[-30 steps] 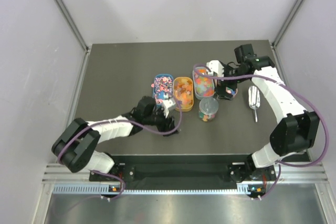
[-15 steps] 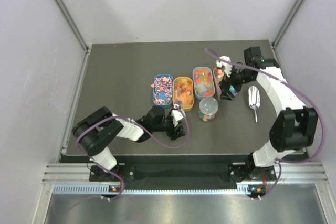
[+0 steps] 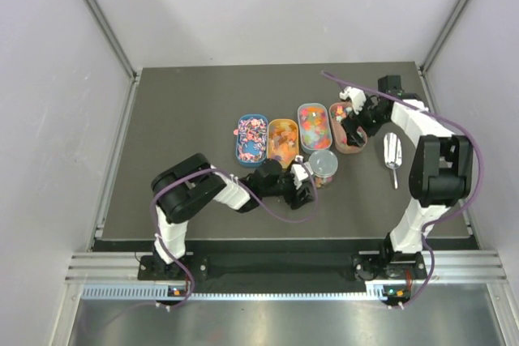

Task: Pack the candies
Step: Screw the bottle lid onto the packing bottle.

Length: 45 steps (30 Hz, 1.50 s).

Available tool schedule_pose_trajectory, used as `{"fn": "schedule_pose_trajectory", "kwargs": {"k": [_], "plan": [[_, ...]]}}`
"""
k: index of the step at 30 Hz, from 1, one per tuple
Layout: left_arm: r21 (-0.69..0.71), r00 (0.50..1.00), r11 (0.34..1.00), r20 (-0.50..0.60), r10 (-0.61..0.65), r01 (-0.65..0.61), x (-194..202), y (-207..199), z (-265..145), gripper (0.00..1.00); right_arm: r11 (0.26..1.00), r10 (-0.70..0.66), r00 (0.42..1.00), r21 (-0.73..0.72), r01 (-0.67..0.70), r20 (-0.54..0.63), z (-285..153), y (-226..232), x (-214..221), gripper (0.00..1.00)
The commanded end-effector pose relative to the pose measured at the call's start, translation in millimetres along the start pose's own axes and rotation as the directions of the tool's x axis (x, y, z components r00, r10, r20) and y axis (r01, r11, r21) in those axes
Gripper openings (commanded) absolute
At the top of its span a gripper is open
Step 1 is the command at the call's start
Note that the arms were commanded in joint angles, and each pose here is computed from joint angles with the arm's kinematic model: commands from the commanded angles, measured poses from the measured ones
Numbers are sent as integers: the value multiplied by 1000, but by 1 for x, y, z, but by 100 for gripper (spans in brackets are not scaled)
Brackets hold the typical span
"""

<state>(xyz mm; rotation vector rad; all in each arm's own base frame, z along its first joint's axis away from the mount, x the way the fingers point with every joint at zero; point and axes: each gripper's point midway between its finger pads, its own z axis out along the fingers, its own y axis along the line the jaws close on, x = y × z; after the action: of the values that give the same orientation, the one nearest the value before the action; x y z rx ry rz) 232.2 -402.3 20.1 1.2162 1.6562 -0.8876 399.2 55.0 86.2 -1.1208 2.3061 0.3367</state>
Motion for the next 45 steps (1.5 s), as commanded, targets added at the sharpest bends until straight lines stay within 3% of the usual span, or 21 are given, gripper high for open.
{"fn": "schedule_pose_trajectory", "kwargs": {"k": [1,11,19,27,41,45], "plan": [[-15,967,992,-222,-128,128,75,-10,-4,72,994,-54,999,100,52,9,11,-24,-15,100],[-35,962,992,-242,-129,124,90,-17,20,73,990,-137,991,-26,137,9,31,1,-3,100],[-87,965,994,-248,-81,61,110,-21,-1,77,984,-166,986,62,166,5,2,-8,-11,100],[-155,953,982,-265,-143,105,122,-6,1,80,973,-214,976,77,215,-28,-13,7,-3,100],[-220,943,972,-297,-149,84,150,14,11,81,967,-253,965,-2,254,-68,4,50,9,100],[-246,924,969,-361,-127,37,168,20,12,92,963,-270,960,-19,269,-75,11,60,10,100]]}}
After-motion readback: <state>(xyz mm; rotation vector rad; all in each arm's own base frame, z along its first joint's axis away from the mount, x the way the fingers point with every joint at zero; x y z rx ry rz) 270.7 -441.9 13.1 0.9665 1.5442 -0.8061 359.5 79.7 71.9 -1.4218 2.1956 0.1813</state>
